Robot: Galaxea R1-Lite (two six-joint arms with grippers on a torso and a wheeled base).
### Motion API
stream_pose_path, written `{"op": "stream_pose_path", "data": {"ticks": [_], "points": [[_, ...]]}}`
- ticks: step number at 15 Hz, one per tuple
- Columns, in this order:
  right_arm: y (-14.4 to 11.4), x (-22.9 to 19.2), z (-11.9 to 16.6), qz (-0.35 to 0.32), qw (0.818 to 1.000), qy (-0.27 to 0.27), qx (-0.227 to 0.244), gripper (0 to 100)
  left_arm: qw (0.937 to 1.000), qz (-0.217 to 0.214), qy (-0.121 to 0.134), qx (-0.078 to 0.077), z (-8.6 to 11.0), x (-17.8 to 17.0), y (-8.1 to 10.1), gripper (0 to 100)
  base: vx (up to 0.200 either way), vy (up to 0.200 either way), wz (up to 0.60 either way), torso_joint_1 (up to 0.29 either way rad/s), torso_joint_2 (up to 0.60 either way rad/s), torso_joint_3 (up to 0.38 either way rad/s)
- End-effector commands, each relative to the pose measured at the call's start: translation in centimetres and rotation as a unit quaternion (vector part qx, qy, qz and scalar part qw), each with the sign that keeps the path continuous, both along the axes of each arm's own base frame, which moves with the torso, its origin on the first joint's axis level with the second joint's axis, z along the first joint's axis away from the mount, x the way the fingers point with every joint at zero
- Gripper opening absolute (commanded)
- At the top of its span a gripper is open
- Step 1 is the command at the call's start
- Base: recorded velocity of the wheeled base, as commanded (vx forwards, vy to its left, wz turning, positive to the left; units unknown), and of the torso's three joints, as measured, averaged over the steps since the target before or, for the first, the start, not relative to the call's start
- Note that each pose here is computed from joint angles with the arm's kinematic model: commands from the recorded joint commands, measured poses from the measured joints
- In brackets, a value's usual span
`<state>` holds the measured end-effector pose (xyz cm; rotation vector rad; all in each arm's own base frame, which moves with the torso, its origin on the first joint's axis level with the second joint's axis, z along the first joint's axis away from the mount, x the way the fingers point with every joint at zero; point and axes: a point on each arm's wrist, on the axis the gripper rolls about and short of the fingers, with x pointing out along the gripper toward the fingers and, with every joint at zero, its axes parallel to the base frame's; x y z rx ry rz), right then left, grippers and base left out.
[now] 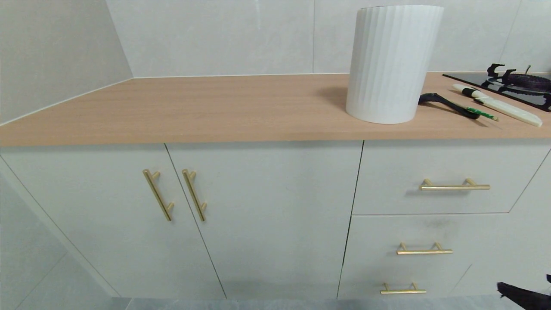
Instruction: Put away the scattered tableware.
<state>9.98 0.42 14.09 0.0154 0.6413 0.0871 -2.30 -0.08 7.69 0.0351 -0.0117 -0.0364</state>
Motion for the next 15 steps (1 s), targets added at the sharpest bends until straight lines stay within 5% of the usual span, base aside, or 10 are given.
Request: {"op": "stream_pose_path", "data": {"ticks": [1,15], "points": [[0.3,6.0,-3.1,0.008,0.995,0.097,0.001,100,1.0000,0.000,0.000,0.000,0.0,0.0,0.0,100,0.000,0.000,0.00,0.000,0.00,0.000],[0.5,17.0,-11.6,0.007,0.997,0.077,-0.009,100,1.0000,0.000,0.000,0.000,0.0,0.0,0.0,100,0.000,0.000,0.00,0.000,0.00,0.000]]}}
